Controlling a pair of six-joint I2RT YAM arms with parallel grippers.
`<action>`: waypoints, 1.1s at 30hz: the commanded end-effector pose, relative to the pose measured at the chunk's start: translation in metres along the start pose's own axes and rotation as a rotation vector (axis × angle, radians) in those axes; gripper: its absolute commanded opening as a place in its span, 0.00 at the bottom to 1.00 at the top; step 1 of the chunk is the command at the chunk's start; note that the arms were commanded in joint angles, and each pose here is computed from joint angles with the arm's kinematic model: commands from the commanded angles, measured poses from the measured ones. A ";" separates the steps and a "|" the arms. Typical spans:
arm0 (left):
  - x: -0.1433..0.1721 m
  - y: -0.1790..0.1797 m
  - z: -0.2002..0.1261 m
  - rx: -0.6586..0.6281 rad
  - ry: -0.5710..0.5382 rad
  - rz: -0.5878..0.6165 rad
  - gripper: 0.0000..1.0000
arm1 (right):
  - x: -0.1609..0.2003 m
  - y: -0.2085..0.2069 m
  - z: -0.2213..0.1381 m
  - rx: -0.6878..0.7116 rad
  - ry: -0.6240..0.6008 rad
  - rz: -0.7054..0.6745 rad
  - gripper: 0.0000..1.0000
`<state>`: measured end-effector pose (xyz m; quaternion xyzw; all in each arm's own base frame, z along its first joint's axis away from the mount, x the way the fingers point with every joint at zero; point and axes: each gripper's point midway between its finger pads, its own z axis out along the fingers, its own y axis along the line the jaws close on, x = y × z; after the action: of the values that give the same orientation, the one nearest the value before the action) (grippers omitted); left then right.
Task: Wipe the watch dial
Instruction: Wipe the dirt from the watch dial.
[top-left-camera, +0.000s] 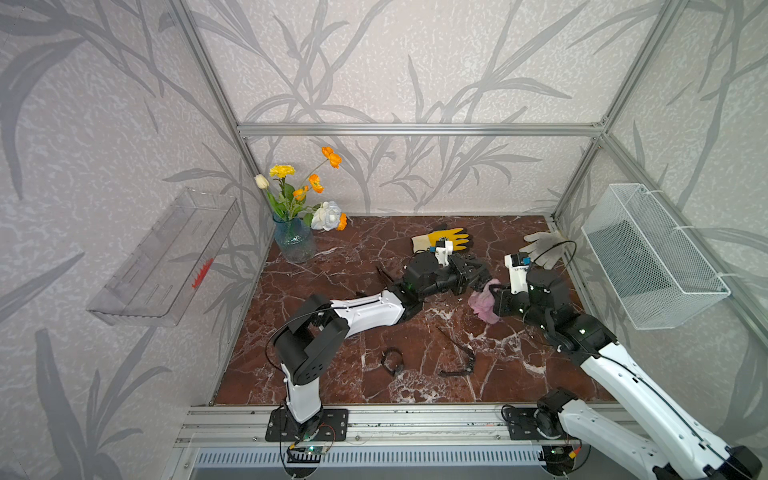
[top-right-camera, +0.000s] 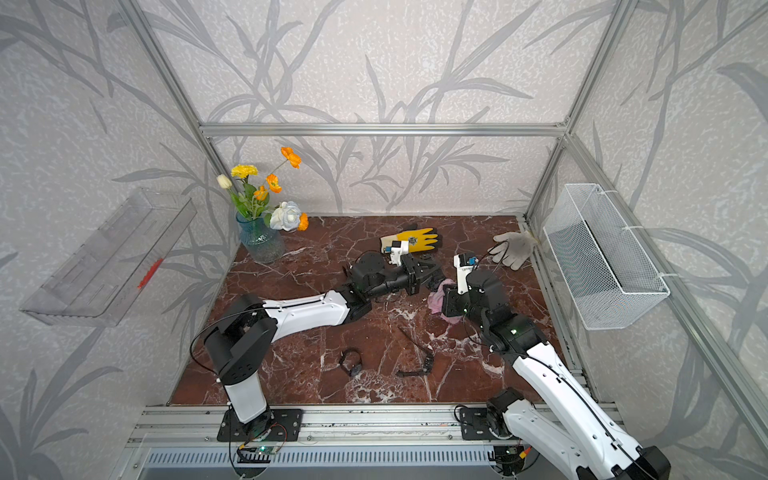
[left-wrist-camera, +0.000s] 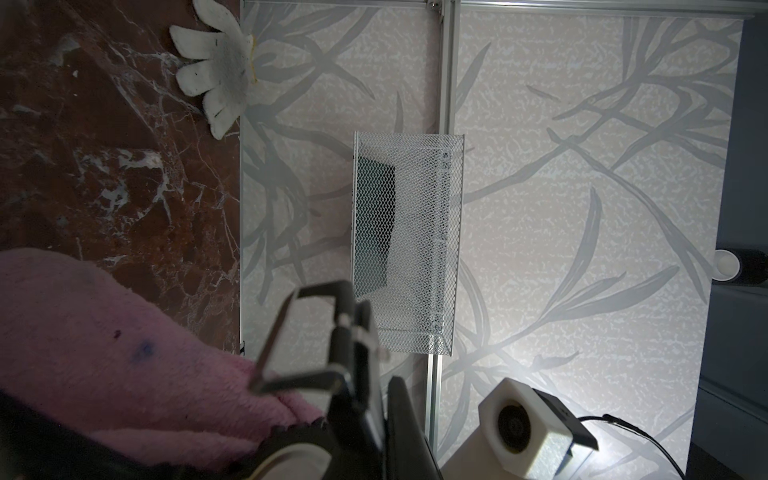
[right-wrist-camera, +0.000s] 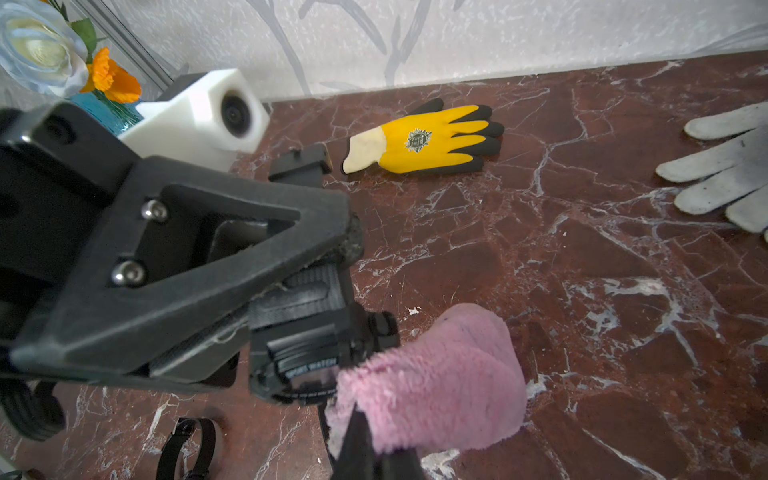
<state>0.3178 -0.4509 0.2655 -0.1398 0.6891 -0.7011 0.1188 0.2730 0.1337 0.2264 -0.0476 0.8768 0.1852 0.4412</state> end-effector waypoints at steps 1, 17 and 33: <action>0.027 -0.029 -0.002 0.079 0.105 0.028 0.00 | -0.001 0.005 0.004 -0.036 -0.006 -0.021 0.00; 0.026 -0.027 -0.002 0.072 0.100 0.027 0.00 | -0.007 0.071 -0.001 -0.403 0.004 -0.053 0.00; 0.026 -0.025 -0.007 0.072 0.100 0.026 0.00 | -0.079 0.038 -0.032 -0.197 -0.292 0.025 0.00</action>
<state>0.3212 -0.4449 0.2850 -0.1295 0.6677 -0.7209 0.1328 0.2646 0.1678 0.2507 -0.0875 0.8409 0.2927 0.4467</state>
